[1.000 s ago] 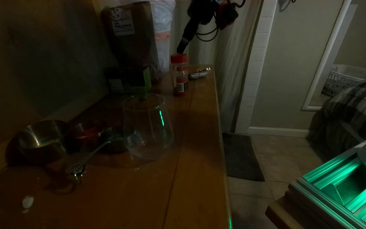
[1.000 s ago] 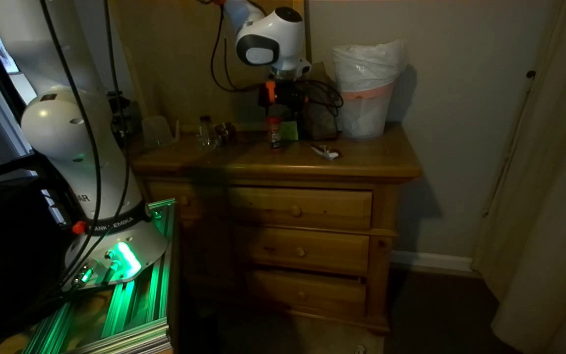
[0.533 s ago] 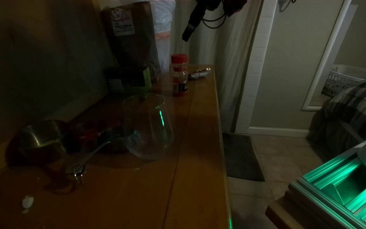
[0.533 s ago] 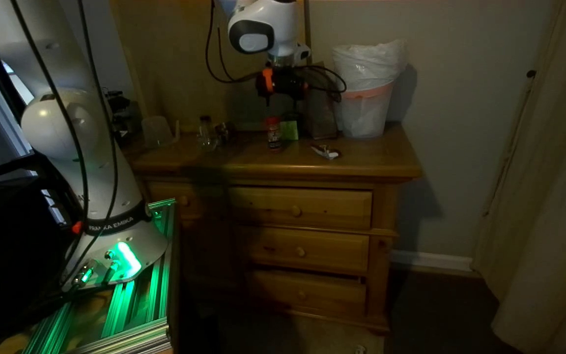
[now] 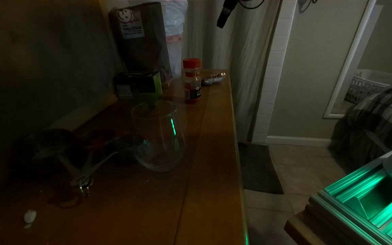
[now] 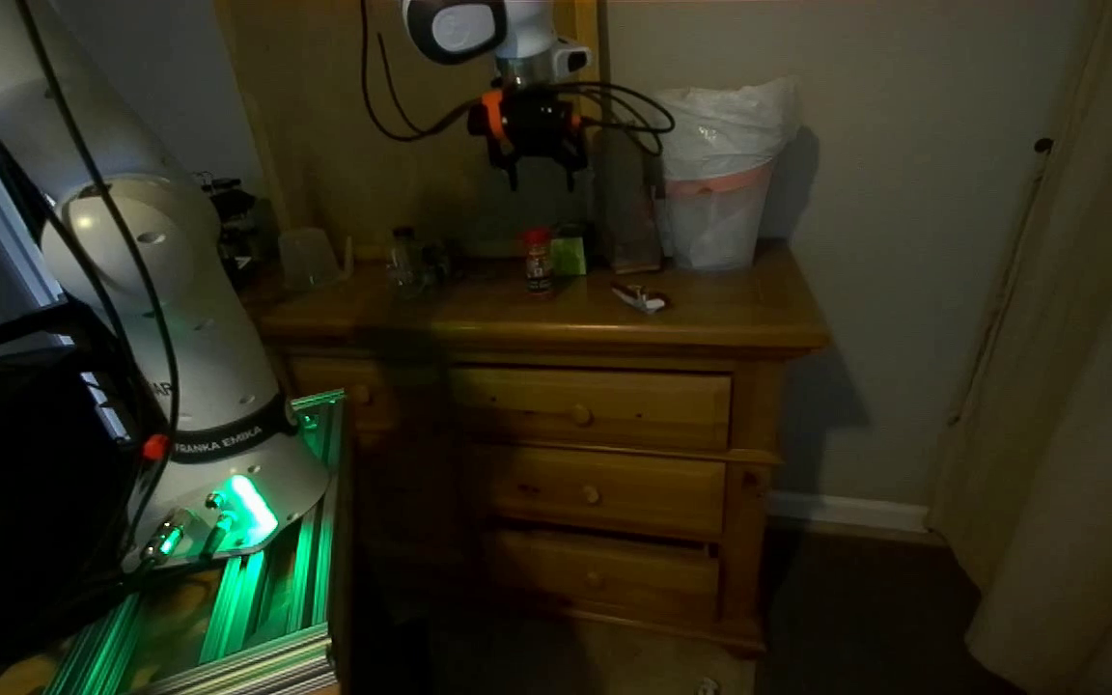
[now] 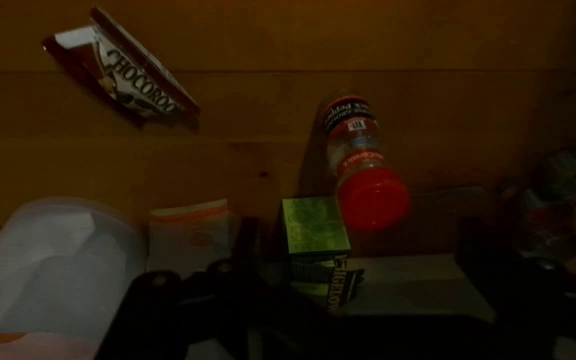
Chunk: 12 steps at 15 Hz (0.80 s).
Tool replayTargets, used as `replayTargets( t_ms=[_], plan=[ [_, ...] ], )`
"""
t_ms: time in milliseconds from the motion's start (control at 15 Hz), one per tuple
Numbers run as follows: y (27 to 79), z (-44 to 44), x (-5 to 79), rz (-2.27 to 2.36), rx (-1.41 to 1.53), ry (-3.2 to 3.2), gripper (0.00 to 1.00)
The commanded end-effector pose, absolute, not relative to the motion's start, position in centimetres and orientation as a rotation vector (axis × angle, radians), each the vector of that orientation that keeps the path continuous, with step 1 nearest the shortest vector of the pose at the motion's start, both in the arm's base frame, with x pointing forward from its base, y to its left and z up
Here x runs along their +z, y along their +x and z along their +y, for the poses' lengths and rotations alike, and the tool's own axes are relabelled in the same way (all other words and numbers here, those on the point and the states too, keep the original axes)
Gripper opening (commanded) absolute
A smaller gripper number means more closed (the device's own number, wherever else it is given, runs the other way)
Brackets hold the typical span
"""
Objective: Put the bottle upright
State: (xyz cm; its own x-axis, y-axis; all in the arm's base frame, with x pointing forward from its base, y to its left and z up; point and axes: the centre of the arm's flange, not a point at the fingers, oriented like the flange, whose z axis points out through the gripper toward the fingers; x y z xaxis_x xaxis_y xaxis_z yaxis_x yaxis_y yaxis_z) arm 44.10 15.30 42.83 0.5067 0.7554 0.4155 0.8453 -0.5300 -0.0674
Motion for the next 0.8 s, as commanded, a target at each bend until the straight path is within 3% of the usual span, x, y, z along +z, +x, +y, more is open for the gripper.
replayTargets(
  t_ms=[0, 333, 400, 733],
  plan=[
    [40.7, 13.8, 45.0, -1.334, -0.449, -2.573, 1.0],
    [38.5, 12.7, 46.2, -1.306, -0.444, -2.642, 1.0],
    [40.6, 13.1, 45.3, -1.314, -0.452, -2.607, 1.0],
    [39.5, 12.9, 45.8, -1.308, -0.457, -2.622, 1.0]
  ],
)
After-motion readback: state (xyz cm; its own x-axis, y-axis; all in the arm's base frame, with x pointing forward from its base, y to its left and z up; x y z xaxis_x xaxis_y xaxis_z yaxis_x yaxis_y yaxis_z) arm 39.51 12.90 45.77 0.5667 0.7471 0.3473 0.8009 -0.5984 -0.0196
